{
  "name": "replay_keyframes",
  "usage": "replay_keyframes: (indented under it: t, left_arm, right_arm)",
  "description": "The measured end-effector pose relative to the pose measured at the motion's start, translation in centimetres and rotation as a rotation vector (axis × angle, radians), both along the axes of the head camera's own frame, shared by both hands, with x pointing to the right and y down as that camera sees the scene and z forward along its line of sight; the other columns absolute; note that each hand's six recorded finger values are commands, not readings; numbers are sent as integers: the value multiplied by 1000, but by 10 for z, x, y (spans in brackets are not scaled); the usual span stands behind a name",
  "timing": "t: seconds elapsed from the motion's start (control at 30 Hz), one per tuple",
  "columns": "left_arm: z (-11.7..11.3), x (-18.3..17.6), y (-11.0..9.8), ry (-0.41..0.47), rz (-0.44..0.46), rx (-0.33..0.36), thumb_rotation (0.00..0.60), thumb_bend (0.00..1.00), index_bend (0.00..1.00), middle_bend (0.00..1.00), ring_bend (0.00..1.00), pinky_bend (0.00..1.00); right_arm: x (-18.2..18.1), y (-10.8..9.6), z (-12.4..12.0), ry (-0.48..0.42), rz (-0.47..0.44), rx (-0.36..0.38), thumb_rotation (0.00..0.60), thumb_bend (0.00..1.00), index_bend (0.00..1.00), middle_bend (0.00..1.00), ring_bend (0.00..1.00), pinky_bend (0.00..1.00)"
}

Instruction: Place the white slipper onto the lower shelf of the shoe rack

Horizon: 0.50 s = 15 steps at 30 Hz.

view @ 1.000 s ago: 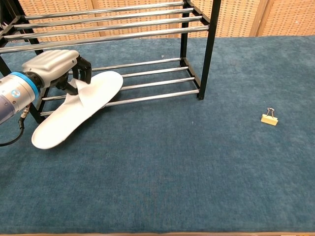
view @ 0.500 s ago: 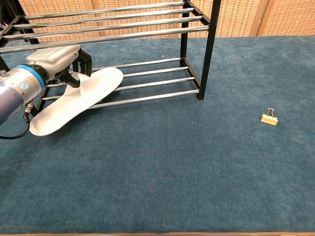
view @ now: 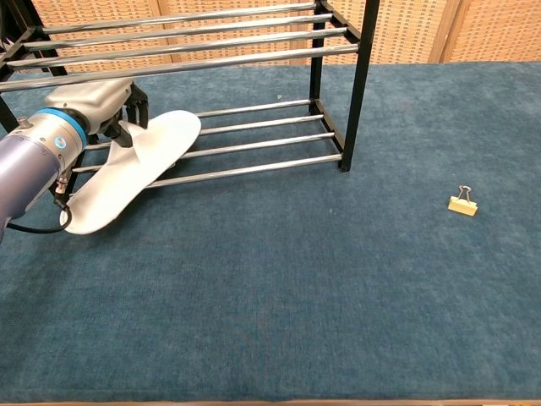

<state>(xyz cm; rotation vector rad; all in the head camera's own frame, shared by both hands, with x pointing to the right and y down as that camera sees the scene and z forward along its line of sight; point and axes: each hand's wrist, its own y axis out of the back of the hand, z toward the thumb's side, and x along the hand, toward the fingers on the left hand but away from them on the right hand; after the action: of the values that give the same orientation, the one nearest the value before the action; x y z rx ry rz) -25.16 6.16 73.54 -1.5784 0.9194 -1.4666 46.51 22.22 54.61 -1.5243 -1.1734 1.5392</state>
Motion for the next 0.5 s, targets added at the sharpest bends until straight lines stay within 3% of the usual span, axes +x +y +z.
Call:
replay_keyframes:
  t: [0.33, 0.5]
  left_arm:
    - [0, -13, 0, -152, -143, -37, 600, 614, 794, 606, 523, 607]
    - [-6, -11, -1, -172, -189, -41, 600, 611, 795, 608, 525, 609]
  right_arm:
    - [0, 0, 1, -3, 1, -5, 600, 0, 0, 0, 0, 0]
    - [0, 0, 1, -5, 1, -8, 600, 0, 0, 0, 0, 0]
